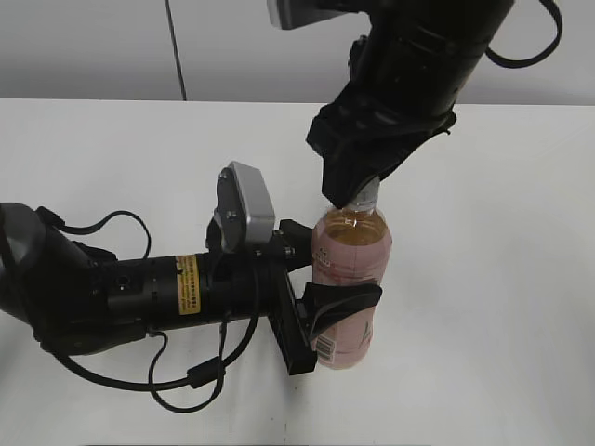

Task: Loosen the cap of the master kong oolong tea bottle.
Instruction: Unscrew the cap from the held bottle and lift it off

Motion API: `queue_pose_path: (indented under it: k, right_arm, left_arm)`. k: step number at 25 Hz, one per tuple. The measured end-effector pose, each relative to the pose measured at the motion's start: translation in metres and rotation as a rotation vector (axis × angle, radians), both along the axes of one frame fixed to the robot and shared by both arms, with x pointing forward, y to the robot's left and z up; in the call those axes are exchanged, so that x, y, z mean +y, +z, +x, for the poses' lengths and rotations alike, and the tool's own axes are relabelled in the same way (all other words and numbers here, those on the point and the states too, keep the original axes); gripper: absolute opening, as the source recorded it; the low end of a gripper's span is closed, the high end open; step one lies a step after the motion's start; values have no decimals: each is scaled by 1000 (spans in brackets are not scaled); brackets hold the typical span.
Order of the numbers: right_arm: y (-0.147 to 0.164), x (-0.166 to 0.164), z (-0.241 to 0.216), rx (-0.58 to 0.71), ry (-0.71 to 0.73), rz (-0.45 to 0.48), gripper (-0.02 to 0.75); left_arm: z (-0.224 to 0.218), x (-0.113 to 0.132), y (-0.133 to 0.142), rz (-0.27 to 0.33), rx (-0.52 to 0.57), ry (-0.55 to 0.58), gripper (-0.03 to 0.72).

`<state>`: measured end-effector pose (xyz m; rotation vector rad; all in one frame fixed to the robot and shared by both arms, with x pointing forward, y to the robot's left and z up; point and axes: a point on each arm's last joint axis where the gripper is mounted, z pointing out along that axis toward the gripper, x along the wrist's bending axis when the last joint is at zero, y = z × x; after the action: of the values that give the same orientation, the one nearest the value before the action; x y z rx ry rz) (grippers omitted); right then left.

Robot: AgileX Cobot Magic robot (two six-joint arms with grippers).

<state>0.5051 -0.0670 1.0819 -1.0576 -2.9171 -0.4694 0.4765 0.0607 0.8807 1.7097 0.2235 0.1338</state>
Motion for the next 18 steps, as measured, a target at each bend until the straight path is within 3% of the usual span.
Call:
queue_pose_path:
  k: [4, 7, 10, 18]
  right_arm:
    - [0, 1, -1, 9, -2, 8, 393]
    - [0, 1, -1, 8, -2, 6, 275]
    - [0, 0, 0, 16, -37, 8, 272]
    - [0, 2, -2, 135, -346, 54, 273]
  left_arm:
    - [0, 0, 0, 0, 0, 0, 389]
    - [0, 0, 0, 0, 0, 0, 389]
    - [0, 0, 0, 0, 0, 0, 389]
    - [0, 0, 0, 1, -2, -6, 389]
